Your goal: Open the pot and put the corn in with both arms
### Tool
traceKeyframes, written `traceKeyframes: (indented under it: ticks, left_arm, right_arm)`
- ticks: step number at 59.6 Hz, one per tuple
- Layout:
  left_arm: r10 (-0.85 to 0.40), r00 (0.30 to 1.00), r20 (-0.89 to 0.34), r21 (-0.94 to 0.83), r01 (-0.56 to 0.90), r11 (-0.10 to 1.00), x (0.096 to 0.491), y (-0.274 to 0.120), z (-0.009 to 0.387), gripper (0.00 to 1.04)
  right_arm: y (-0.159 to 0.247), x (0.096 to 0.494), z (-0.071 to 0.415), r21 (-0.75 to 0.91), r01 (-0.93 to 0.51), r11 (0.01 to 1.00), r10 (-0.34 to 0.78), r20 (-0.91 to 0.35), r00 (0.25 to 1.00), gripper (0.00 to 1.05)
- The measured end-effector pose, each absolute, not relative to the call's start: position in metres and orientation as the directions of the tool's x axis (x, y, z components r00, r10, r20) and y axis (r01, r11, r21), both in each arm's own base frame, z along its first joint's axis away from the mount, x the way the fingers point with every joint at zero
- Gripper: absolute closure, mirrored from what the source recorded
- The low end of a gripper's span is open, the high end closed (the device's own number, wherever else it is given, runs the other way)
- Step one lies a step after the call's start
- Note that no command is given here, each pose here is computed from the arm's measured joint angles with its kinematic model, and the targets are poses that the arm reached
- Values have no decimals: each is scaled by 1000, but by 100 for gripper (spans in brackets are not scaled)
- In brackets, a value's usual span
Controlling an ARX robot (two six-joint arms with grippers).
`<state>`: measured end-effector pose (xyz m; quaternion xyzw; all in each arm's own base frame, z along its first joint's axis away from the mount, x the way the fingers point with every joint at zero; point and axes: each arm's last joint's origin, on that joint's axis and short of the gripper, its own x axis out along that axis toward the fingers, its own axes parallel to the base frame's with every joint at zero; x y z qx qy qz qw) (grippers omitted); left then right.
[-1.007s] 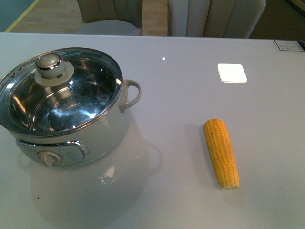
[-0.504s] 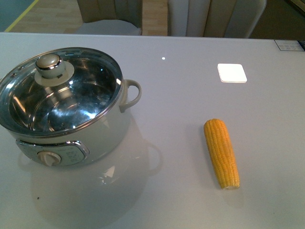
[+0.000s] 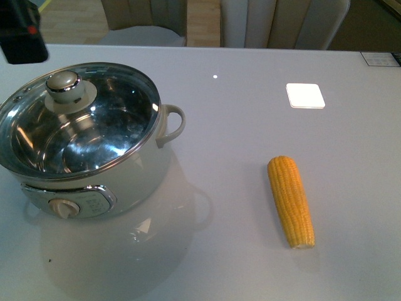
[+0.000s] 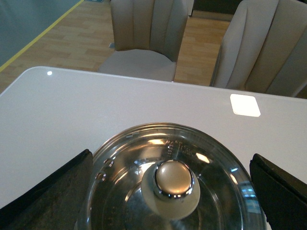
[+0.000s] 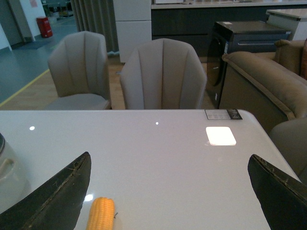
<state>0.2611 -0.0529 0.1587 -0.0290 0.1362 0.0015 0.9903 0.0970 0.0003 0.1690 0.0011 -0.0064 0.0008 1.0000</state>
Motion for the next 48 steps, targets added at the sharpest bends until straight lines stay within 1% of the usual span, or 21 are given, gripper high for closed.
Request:
traceKeyframes:
  ticks: [7, 15, 32, 48]
  left_arm:
    - [-9, 948, -317, -30, 0, 1000, 286, -59, 135, 7]
    - [-20, 940, -340, -18, 15, 1000, 301, -63, 115, 7]
    - [-51, 927, -371, 22, 64, 998, 320, -69, 83, 7]
    - [-45, 917, -397, 31, 62, 998, 331, -72, 66, 7]
  right_arm:
    - [0, 97, 169, 2, -2, 1000, 2, 13, 1000, 9]
    - [0, 97, 169, 2, -2, 1000, 2, 13, 1000, 9]
    - [0, 97, 169, 2, -2, 1000, 2, 13, 1000, 9]
    - [0, 97, 169, 2, -2, 1000, 2, 13, 1000, 9]
